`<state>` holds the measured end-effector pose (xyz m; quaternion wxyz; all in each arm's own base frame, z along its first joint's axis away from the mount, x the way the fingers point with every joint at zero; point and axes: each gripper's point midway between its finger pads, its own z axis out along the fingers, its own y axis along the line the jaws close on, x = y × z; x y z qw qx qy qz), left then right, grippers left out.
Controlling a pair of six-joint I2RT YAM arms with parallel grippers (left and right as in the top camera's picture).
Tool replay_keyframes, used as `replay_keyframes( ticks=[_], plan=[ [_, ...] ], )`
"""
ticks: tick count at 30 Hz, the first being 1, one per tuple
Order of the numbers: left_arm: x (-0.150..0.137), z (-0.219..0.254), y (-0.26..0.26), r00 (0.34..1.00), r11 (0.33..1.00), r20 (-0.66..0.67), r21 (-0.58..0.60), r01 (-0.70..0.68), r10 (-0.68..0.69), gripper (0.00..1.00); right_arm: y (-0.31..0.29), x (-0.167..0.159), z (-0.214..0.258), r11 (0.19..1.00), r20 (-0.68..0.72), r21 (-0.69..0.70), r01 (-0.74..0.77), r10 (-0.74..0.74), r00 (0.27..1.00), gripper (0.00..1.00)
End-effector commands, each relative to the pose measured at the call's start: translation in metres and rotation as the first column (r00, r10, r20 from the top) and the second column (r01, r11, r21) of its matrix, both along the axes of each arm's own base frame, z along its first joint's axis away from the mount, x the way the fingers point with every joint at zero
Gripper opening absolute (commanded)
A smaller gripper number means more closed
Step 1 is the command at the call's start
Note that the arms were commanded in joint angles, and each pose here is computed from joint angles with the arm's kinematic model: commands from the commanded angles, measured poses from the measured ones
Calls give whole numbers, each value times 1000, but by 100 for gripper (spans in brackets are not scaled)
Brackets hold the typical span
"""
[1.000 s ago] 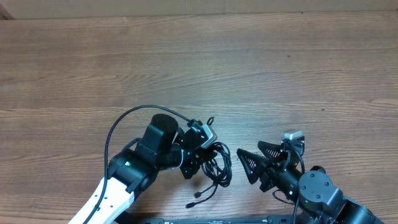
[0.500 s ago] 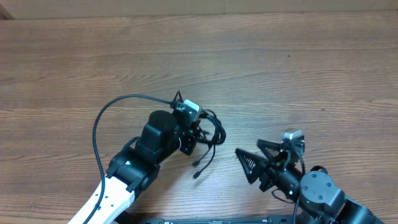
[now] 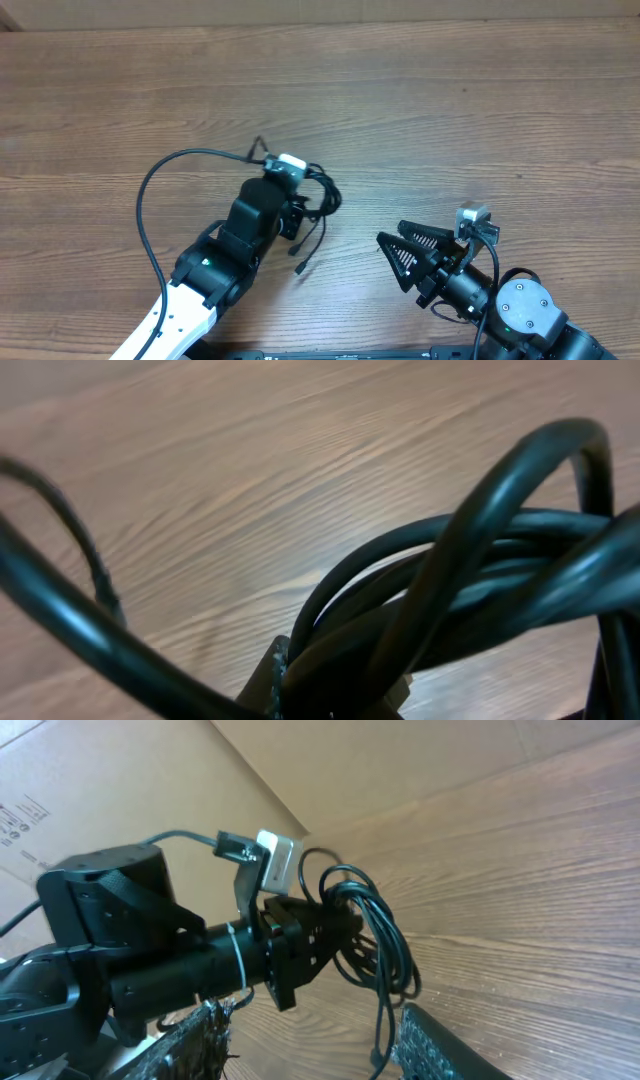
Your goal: Untangle cables
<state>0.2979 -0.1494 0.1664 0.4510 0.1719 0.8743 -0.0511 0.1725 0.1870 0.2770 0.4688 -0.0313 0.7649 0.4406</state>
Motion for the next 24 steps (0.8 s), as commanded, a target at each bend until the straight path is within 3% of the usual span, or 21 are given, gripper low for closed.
replay_keyframes(
  ticks=[1,4,6,8,10,13,15,18,24],
  plan=[
    [7,2,11,994,994,14,-12,-109,109,4,0,-1,9,999,-10,35,4,-4,1000,53],
    [2,8,-19,994,995,36,-16,102,-101,4,2,2,2,998,-83,65,23,-17,996,53],
    [-5,15,-42,958,961,75,-3,276,-275,4,7,4,-2,995,-146,97,35,-20,989,53],
    [-12,20,-56,921,925,99,-1,379,-377,4,15,5,-4,998,-120,62,-4,12,993,53],
    [-18,21,-64,902,904,97,-30,426,-421,4,19,7,-10,994,-4,-97,-52,52,999,54],
    [-34,16,-75,865,861,58,-82,502,-499,4,-1,25,-26,950,60,-306,64,-48,997,58],
    [-48,9,-80,833,826,9,-124,549,-553,4,-12,32,-24,928,75,-353,122,-102,992,56],
    [-65,-4,-78,804,802,-73,-172,572,-590,4,-11,34,-10,921,124,-372,118,-76,989,43],
    [-73,-2,-80,773,765,-82,-239,598,-630,5,22,10,-7,917,142,-384,-111,178,974,40]
  ],
)
